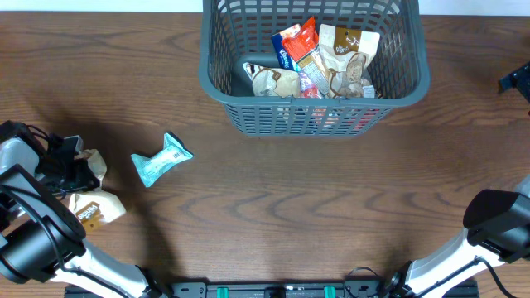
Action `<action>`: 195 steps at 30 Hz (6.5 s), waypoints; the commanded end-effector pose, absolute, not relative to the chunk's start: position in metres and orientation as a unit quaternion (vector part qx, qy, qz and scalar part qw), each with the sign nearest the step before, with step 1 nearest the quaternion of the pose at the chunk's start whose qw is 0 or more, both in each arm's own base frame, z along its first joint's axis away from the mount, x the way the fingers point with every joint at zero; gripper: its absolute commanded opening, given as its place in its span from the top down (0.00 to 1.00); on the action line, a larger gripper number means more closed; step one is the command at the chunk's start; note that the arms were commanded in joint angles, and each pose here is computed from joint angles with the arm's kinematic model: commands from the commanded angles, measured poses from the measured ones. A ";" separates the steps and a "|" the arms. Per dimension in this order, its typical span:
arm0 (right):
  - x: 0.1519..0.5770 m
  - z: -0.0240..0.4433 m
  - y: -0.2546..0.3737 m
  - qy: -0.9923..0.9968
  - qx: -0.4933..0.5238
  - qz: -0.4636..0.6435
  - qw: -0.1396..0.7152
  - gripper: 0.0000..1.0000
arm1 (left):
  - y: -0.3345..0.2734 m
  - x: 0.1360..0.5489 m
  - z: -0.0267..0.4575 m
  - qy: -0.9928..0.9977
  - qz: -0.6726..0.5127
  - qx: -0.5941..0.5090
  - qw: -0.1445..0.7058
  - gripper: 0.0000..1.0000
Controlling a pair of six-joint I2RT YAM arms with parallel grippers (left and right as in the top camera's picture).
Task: Pack container
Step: 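Lift the tan wrapper with left gripper and carry it into the basket, then release the wrapper and retract left gripper toward the light-blue pack, then move left gripper down over the light-blue wipes pack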
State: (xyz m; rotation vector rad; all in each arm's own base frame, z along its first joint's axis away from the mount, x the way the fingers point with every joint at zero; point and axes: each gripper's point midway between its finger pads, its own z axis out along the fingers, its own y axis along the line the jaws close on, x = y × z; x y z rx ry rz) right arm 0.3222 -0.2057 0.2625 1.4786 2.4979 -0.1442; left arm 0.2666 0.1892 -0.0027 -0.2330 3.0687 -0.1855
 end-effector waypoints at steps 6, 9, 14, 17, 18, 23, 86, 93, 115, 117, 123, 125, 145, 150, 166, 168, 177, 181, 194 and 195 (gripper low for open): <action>0.320 0.263 -0.207 0.852 0.508 -0.050 0.118 0.01 | 0.202 0.258 -0.020 0.997 -0.024 -0.074 -0.002 0.94; 0.320 0.263 -0.207 0.852 0.508 -0.050 0.118 0.01 | 0.210 0.267 -0.019 0.994 -0.011 -0.103 0.019 0.94; 0.320 0.263 -0.207 0.852 0.508 -0.049 0.118 0.01 | 0.225 0.308 0.008 0.980 -0.009 -0.173 0.102 0.94; 0.320 0.263 -0.207 0.852 0.508 -0.049 0.118 0.01 | 0.226 0.340 0.045 0.967 -0.034 -0.180 0.175 0.94; 0.320 0.263 -0.207 0.852 0.508 -0.050 0.118 0.01 | 0.227 0.348 0.058 0.963 -0.040 -0.182 0.195 0.94; 0.320 0.263 -0.207 0.852 0.508 -0.049 0.118 0.01 | 0.208 0.396 0.156 0.930 -0.076 -0.154 0.325 0.94; 0.320 0.263 -0.207 0.852 0.508 -0.050 0.118 0.01 | -0.235 0.498 0.308 0.769 -0.177 0.290 0.542 0.16; 0.320 0.263 -0.207 0.852 0.508 -0.049 0.118 0.01 | -0.221 0.498 0.348 0.745 -0.148 0.268 0.592 0.11; 0.320 0.263 -0.207 0.852 0.508 -0.050 0.118 0.01 | -0.057 0.282 0.473 0.763 0.080 0.175 0.618 0.02; 0.320 0.263 -0.207 0.852 0.508 -0.050 0.118 0.01 | -0.051 0.267 0.456 0.783 0.085 0.185 0.587 0.01; 0.320 0.263 -0.207 0.852 0.508 -0.049 0.118 0.01 | -0.025 0.252 0.408 0.838 0.145 0.184 0.492 0.01; 0.320 0.263 -0.207 0.852 0.508 -0.050 0.118 0.01 | -0.016 0.258 0.397 0.848 0.177 0.175 0.467 0.01; 0.320 0.263 -0.207 0.852 0.508 -0.050 0.118 0.01 | 0.057 0.323 0.165 0.973 0.135 0.188 0.007 0.02; 0.320 0.263 -0.207 0.852 0.508 -0.049 0.118 0.01 | 0.032 0.332 0.156 0.976 0.020 0.211 0.045 0.01; 0.320 0.263 -0.207 0.852 0.508 -0.049 0.118 0.01 | -0.004 0.318 0.153 0.963 -0.111 0.241 0.054 0.01; 0.320 0.263 -0.207 0.852 0.508 -0.049 0.118 0.01 | -0.005 0.312 0.152 0.961 -0.118 0.246 0.043 0.01; 0.320 0.263 -0.207 0.852 0.508 -0.050 0.118 0.01 | 0.012 0.291 0.116 0.969 -0.133 0.207 0.007 0.02; 0.320 0.263 -0.207 0.852 0.508 -0.049 0.118 0.01 | 0.021 0.287 0.107 0.971 -0.165 0.169 0.019 0.02; 0.320 0.263 -0.207 0.852 0.508 -0.049 0.118 0.01 | 0.024 0.286 0.126 0.970 -0.173 0.154 0.077 0.01; 0.320 0.263 -0.207 0.852 0.508 -0.050 0.118 0.01 | 0.027 0.291 0.126 0.974 -0.169 0.127 0.084 0.01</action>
